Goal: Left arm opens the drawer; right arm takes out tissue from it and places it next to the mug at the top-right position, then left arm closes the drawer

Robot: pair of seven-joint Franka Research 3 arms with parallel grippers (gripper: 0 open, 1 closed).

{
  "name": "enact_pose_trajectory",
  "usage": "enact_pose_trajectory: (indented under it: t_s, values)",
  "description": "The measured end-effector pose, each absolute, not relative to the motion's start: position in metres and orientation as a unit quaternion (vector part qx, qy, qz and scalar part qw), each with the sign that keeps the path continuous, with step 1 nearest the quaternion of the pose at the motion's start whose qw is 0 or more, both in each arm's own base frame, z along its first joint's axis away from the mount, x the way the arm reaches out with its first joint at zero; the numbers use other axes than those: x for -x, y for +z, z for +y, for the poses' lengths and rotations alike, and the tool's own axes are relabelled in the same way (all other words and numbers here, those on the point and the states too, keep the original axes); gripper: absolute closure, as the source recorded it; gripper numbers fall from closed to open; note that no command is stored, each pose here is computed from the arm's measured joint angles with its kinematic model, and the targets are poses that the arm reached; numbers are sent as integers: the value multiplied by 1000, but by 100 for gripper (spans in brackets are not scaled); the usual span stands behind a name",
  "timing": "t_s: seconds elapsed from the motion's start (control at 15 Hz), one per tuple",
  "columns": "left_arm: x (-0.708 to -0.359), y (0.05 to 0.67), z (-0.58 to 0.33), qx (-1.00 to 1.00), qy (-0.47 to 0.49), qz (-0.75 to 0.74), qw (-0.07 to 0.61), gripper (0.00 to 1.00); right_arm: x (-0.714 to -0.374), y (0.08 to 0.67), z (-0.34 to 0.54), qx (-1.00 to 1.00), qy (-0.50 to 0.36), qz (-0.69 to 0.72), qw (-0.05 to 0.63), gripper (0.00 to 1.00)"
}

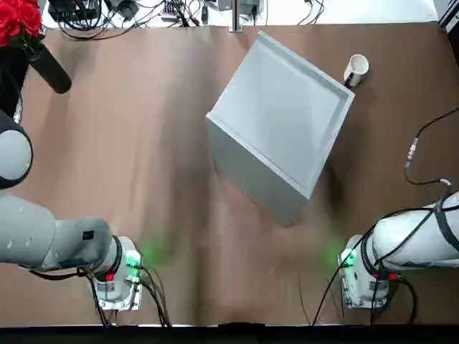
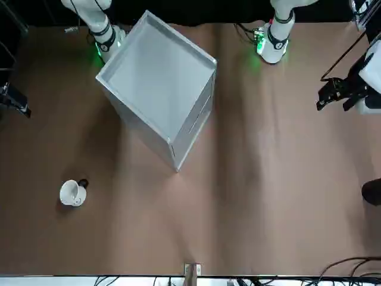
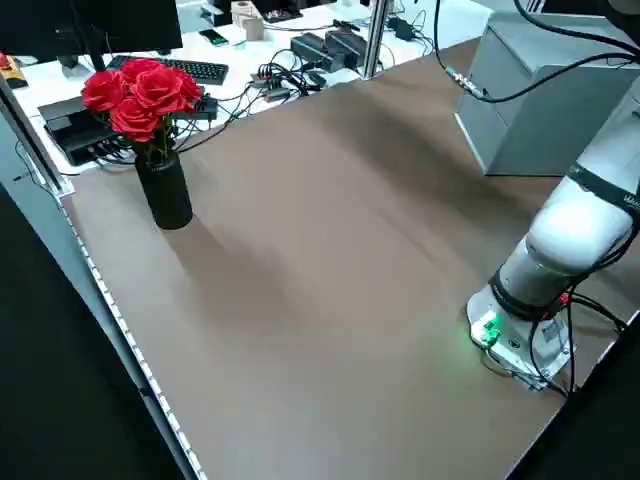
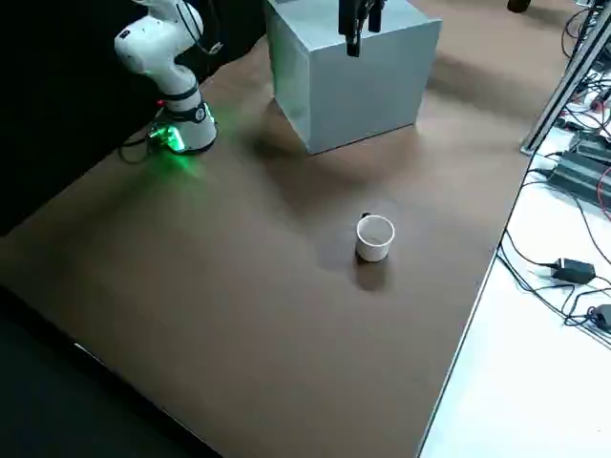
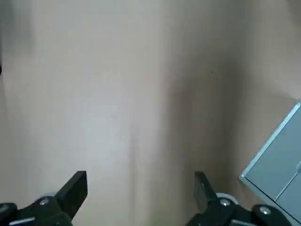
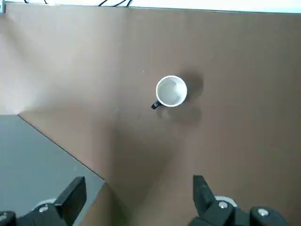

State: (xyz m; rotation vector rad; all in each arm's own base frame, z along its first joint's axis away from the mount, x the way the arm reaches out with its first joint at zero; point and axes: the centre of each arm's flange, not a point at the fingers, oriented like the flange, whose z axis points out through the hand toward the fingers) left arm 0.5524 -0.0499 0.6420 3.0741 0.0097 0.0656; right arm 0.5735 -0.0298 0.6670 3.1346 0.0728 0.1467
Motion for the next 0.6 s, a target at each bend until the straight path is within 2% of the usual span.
enact_pose_trajectory:
  t_s: [0.4, 0.6]
  values:
    - [-554, 637, -49, -999, 14, 3, 34, 0, -574, 667, -30, -999, 49, 23, 1, 0]
    - [-554, 620, -46, -999, -25, 4, 32, 0, -575, 668, -30, -998, 54, 23, 2, 0]
